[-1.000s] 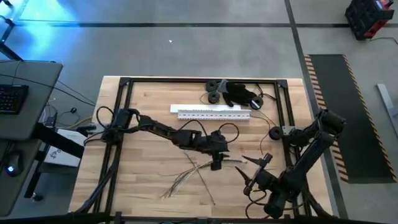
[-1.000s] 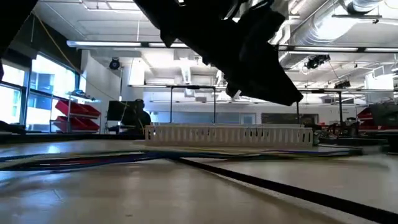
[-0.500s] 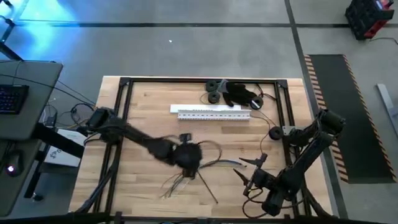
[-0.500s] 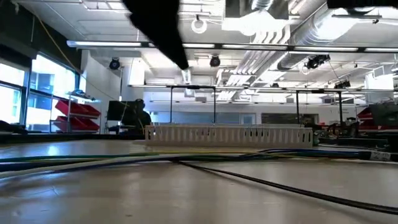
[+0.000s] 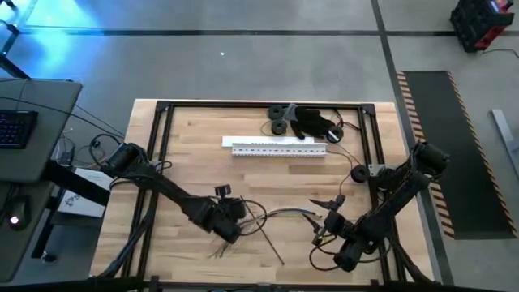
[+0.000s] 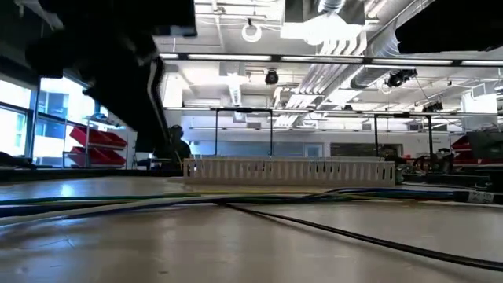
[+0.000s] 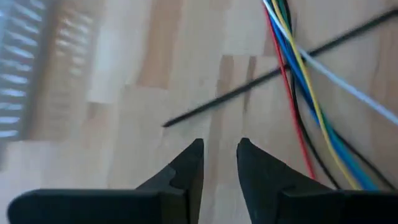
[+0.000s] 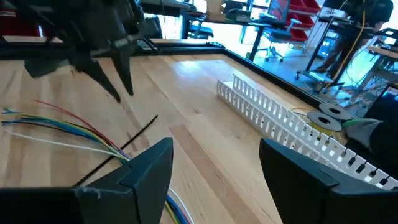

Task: Ziptie cables
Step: Wrap the cables together using a black zip tie

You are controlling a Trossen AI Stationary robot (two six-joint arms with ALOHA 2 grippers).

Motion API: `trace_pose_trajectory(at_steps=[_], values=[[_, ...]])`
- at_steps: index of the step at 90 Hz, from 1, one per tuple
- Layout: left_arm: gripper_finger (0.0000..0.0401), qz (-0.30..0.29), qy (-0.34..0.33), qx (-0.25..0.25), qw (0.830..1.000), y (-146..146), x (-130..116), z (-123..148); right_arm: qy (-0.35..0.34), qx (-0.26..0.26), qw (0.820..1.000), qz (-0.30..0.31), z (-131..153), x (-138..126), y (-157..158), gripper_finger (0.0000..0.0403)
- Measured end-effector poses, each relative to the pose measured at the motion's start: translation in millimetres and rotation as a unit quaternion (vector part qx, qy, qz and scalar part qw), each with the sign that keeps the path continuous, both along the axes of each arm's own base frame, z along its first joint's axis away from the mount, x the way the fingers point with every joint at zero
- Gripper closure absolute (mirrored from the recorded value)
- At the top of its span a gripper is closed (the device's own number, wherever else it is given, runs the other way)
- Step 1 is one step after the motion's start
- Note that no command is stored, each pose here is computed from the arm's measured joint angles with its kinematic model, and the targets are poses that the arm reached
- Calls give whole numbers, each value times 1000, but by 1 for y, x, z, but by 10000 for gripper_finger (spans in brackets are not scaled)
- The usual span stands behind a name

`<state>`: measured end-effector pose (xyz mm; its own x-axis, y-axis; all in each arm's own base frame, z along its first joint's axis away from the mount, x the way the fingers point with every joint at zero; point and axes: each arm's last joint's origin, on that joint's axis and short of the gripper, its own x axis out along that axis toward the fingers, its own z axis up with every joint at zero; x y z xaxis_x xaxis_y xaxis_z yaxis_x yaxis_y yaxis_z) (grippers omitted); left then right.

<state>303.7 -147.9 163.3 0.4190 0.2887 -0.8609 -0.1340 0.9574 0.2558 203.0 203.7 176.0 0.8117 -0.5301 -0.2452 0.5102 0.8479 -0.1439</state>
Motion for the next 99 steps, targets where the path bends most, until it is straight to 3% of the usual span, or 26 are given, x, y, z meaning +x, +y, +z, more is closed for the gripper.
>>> trace_pose_trajectory(at_steps=[13, 28, 47, 63, 99], values=[[294, -36, 18, -26, 999, 20, 7, -12, -2, 2, 1000, -6, 0, 3, -2, 179], [294, -55, 9, -22, 998, 39, 12, -22, -2, 3, 1000, -13, 0, 6, -5, 179], [321, -85, -44, -57, 994, 54, 23, -38, -1, 4, 1000, -14, 0, 6, -5, 179], [340, -97, -91, -56, 990, 63, 39, -54, -2, 5, 1000, -14, 0, 6, -5, 179], [349, -80, -186, -62, 977, 80, 64, -72, 2, -1, 1000, -13, 0, 6, -6, 179]])
